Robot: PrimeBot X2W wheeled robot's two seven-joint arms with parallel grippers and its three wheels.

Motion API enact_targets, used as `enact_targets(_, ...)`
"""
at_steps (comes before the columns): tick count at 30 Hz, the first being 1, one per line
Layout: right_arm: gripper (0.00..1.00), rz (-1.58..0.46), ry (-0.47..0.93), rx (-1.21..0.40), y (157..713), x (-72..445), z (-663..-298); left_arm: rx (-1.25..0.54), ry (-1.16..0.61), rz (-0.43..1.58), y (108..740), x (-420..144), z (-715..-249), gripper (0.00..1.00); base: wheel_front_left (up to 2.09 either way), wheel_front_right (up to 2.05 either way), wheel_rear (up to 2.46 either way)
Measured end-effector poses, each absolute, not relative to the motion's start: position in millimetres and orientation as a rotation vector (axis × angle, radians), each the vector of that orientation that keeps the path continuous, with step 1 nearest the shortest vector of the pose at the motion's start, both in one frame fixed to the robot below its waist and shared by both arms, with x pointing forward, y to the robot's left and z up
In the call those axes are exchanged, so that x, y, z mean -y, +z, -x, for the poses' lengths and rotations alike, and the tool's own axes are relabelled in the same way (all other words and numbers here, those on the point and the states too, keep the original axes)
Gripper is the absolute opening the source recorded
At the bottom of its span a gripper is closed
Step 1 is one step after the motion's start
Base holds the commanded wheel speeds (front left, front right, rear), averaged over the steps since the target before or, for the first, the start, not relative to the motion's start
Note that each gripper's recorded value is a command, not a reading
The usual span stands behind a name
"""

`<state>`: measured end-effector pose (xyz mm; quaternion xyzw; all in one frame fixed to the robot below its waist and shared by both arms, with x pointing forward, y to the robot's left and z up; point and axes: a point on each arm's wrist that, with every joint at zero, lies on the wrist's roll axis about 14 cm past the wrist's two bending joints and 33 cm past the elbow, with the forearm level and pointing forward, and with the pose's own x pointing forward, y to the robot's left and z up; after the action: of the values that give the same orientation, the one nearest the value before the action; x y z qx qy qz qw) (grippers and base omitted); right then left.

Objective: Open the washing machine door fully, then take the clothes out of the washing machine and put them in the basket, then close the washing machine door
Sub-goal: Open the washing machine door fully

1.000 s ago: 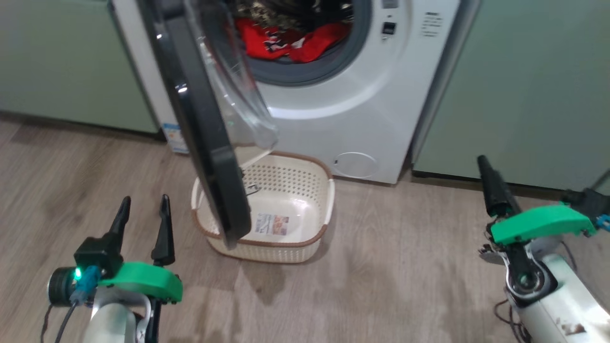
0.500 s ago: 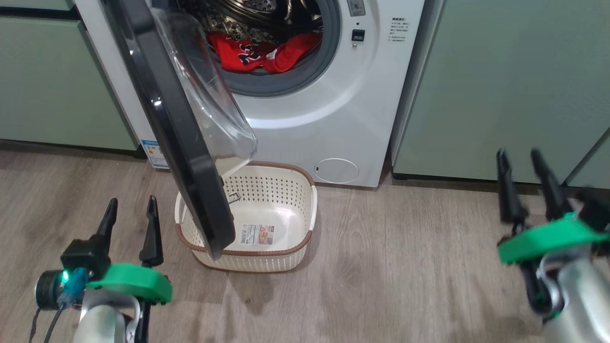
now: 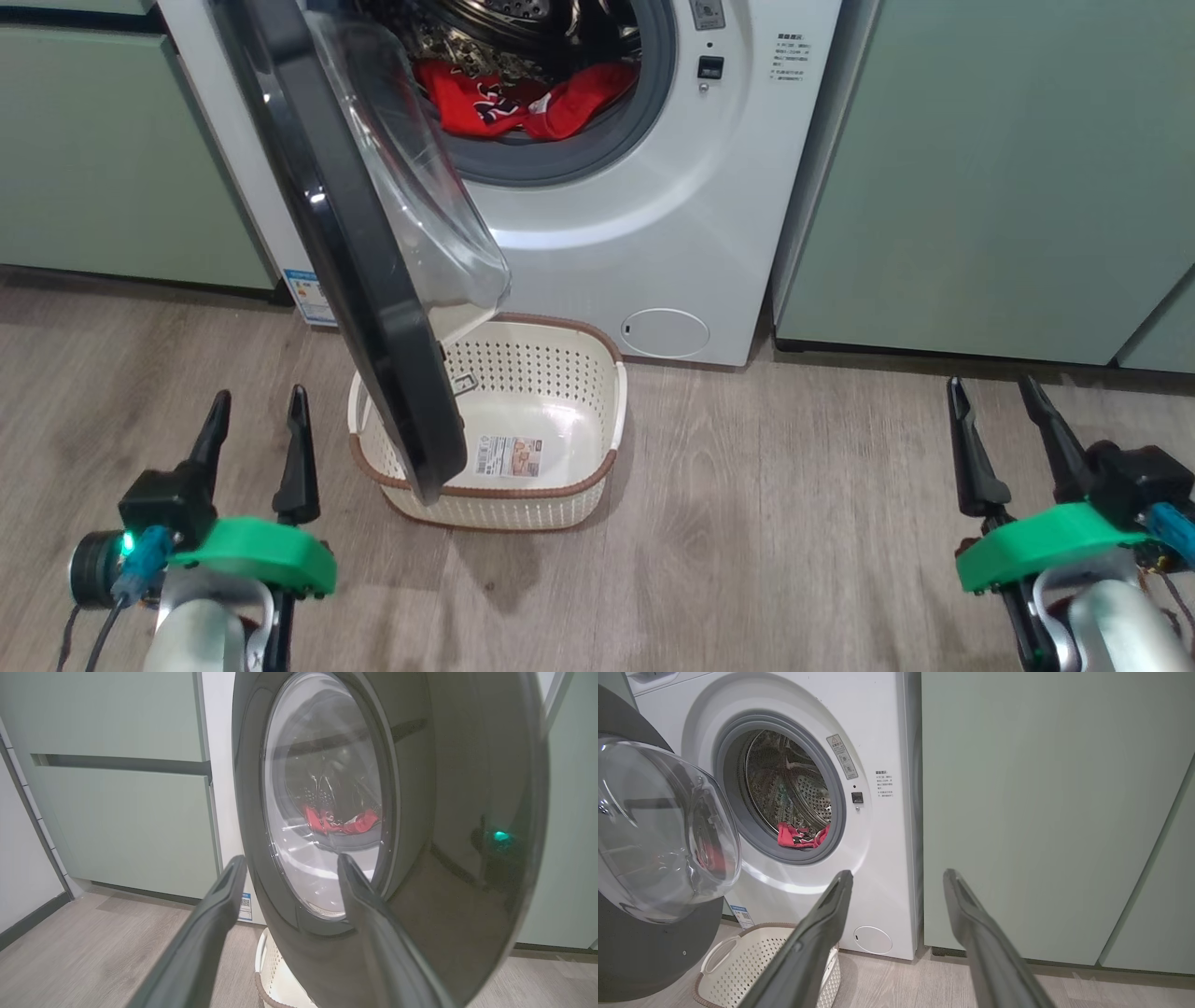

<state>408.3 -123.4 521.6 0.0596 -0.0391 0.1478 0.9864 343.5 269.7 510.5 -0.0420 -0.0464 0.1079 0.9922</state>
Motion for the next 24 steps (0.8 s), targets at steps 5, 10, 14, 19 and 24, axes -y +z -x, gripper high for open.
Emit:
enact_targets(5, 1.0, -0.118, 0.287, 0.08, 521, 126, -407, 0.091, 0.221, 0.085, 510, -271, -342, 1.0, 0.0, 0.0, 0.0)
enact_targets(10, 1.0, -0.112, 0.284, 0.088, 523, 127, -408, 0.088, 0.224, 0.086, 509, -272, -342, 1.0, 0.0, 0.0, 0.0)
enact_targets(14, 1.0, -0.112, 0.283, 0.088, 523, 127, -409, 0.088, 0.228, 0.088, 508, -273, -341, 0.64, 0.0, 0.0, 0.0)
enact_targets(19, 1.0, -0.114, 0.277, 0.088, 523, 129, -410, 0.124, 0.279, 0.128, 516, -288, -338, 0.0, 0.0, 0.0, 0.0)
enact_targets(24, 1.0, -0.116, 0.264, 0.092, 524, 133, -412, 0.252, 0.343, 0.168, 554, -311, -341, 0.0, 0.0, 0.0, 0.0)
